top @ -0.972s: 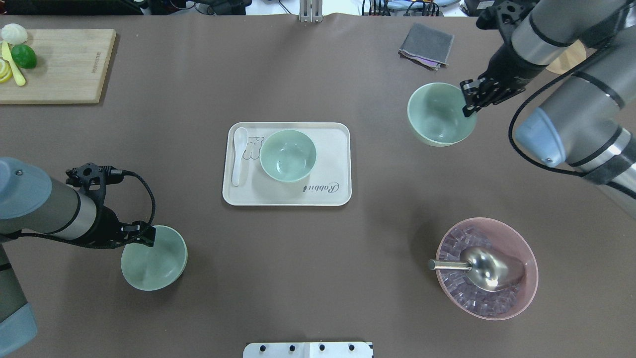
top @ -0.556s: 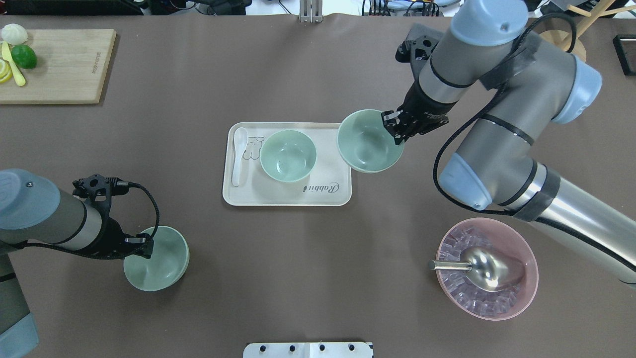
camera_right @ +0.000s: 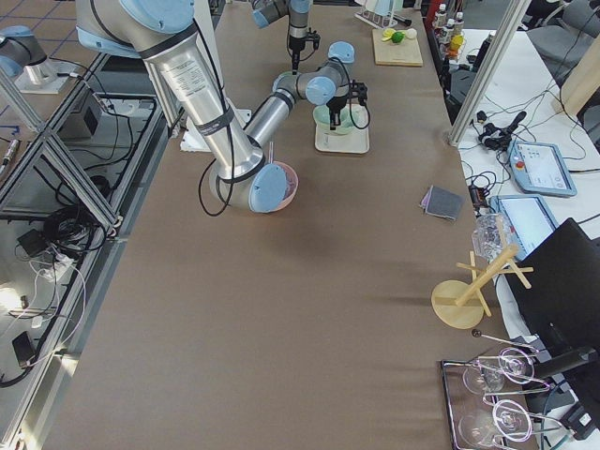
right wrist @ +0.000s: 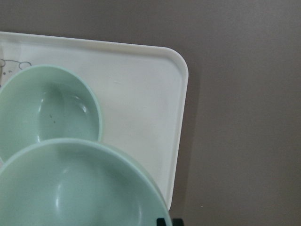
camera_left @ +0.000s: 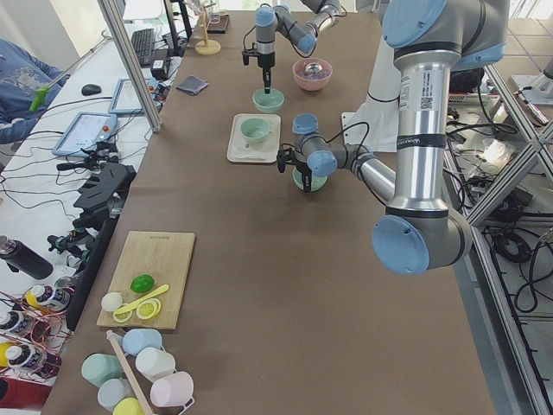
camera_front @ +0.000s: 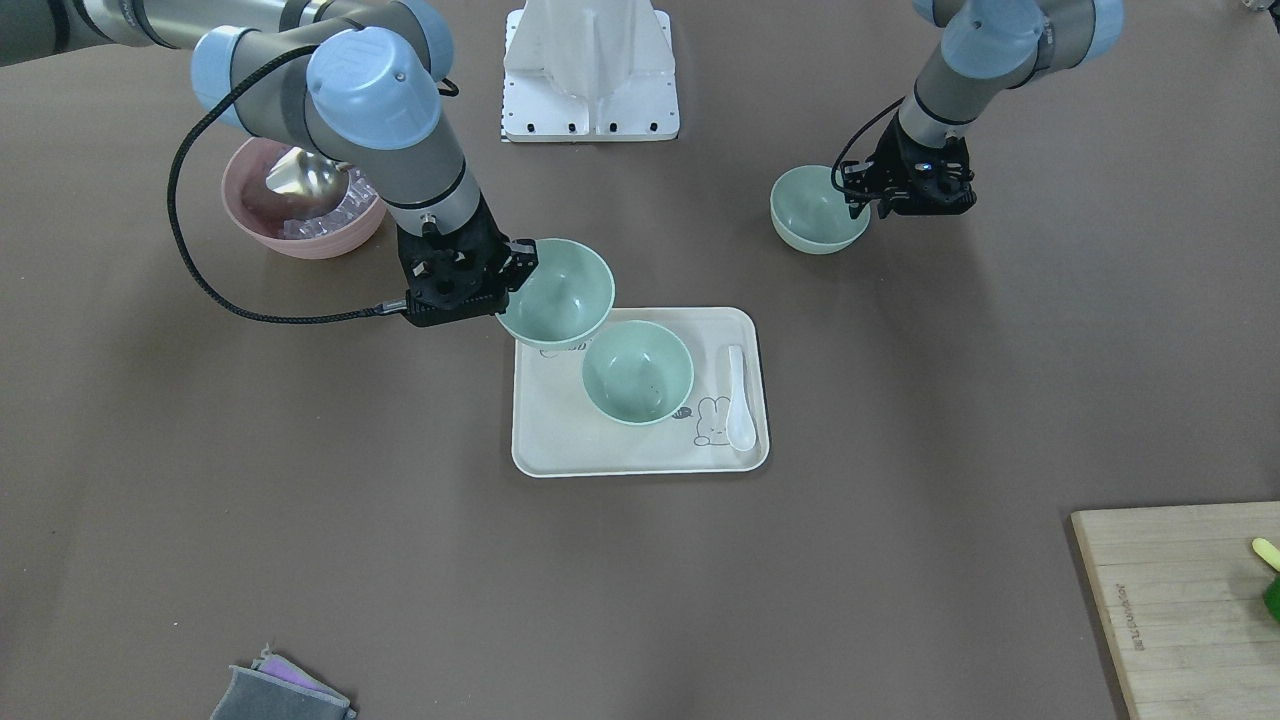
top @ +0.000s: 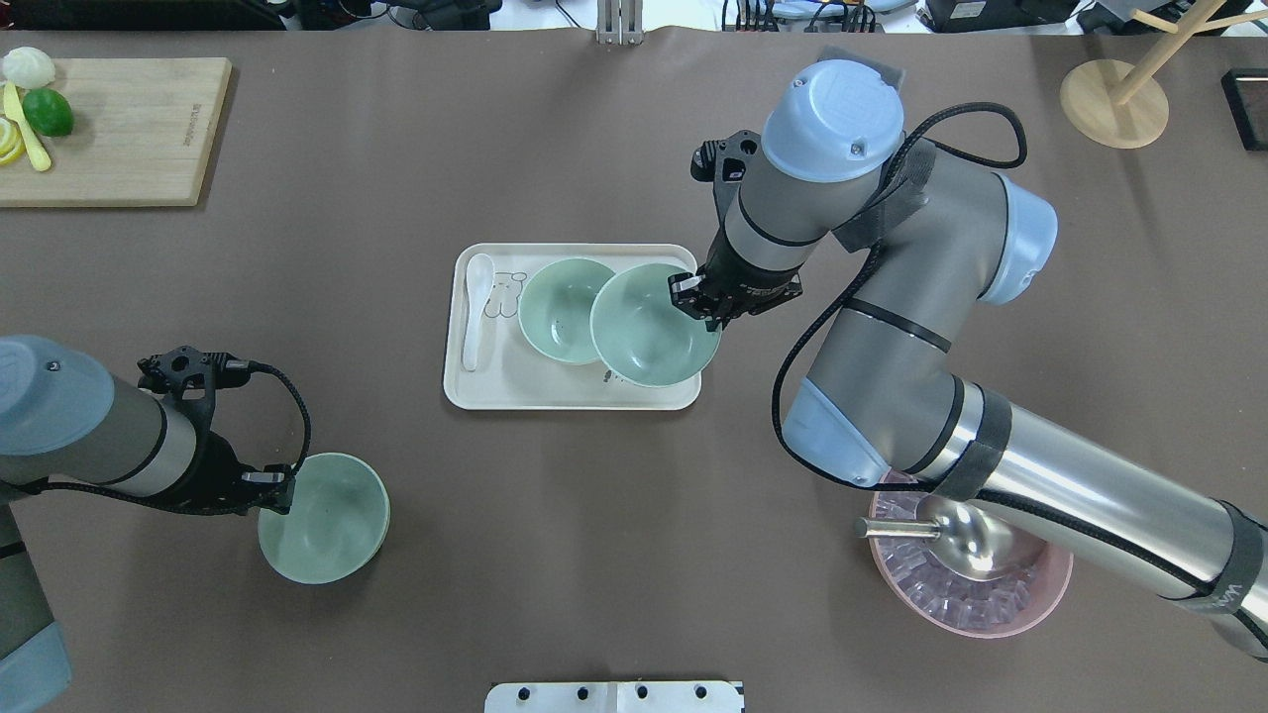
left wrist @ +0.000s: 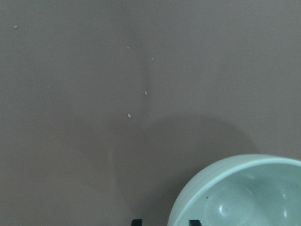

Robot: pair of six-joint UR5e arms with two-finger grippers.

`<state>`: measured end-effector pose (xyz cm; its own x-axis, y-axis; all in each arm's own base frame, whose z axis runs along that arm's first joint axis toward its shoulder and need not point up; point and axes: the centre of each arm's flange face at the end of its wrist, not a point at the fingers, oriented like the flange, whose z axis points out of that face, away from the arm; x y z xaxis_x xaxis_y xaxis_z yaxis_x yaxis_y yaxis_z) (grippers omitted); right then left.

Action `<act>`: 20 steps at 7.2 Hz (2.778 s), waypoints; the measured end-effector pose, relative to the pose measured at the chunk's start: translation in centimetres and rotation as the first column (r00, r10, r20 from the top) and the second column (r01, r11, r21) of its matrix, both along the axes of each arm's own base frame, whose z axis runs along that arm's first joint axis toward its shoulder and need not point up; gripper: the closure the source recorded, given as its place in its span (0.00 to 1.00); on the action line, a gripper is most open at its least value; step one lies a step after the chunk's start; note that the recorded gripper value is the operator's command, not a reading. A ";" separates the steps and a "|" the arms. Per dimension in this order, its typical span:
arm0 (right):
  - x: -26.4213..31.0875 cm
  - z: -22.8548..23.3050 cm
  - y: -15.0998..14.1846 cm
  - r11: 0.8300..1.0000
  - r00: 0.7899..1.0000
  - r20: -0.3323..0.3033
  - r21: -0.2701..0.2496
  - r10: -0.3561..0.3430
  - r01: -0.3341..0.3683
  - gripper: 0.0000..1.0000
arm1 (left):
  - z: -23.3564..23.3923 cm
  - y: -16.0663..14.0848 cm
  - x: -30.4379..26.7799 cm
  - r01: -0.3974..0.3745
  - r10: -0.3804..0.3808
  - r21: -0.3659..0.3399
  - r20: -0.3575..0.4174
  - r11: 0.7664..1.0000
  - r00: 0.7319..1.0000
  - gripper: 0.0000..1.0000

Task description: Stack green bowls together

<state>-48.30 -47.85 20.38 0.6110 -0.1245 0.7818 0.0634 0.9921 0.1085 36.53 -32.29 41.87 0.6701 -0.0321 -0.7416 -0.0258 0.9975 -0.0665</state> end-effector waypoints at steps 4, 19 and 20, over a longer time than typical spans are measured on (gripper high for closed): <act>-5.2 -0.2 -0.1 1.000 1.000 0.026 0.005 0.018 -0.018 1.00 | -0.2 0.4 0.3 -0.013 0.013 -0.007 -0.007 1.000 1.000 1.00; 10.4 4.9 -7.2 0.992 0.988 0.123 -0.088 0.098 -0.087 0.00 | -10.6 -8.2 -0.9 0.056 -0.070 -0.082 -0.175 0.995 0.982 1.00; 14.3 7.1 -8.1 0.993 0.988 0.126 -0.083 0.093 -0.083 0.00 | -14.1 -10.9 0.8 0.071 -0.086 -0.088 -0.176 0.994 0.981 1.00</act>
<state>-34.01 -55.93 27.45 0.5103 -0.0107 0.8599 -0.0338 0.9989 0.0325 37.36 -43.24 27.75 0.5199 -0.1438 -0.8420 0.0336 0.9884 -0.1480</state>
